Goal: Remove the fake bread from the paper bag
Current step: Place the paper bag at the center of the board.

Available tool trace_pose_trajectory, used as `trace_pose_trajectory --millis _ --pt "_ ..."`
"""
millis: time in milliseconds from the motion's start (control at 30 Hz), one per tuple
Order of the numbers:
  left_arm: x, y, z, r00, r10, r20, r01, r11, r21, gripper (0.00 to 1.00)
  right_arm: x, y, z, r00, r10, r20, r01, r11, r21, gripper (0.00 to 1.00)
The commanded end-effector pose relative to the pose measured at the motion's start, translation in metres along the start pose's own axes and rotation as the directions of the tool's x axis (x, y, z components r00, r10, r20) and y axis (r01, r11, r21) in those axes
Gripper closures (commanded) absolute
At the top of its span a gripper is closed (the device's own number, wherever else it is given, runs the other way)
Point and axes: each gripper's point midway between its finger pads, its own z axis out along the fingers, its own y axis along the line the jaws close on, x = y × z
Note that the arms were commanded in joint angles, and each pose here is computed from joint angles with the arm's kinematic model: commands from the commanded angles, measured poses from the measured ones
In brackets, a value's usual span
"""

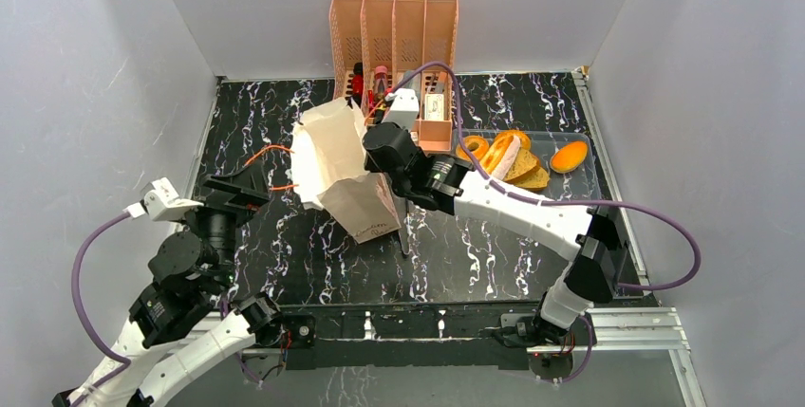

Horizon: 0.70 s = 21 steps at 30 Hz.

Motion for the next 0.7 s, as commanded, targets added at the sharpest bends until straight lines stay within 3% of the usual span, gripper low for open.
trace_pose_trajectory --millis 0,433,600,667 --pt "-0.015 0.014 0.003 0.995 -0.001 0.097 0.008 0.998 -0.069 0.02 -0.013 0.024 0.008 0.994 0.104 0.026 -0.102 0.992 -0.069 1.00" --pt "-0.036 0.032 0.001 0.976 0.060 0.208 -0.028 0.988 -0.154 0.02 0.005 0.001 0.009 0.993 0.117 0.029 -0.117 0.993 -0.003 1.00" --pt "-0.037 0.041 0.001 0.968 0.085 0.236 -0.039 0.981 -0.191 0.02 0.007 -0.015 -0.001 0.995 0.094 0.046 -0.094 0.996 0.006 0.72" --pt "-0.036 0.043 0.001 0.966 0.092 0.242 -0.045 0.980 -0.192 0.02 0.006 -0.017 -0.004 0.995 0.081 0.050 -0.081 0.997 0.000 0.65"
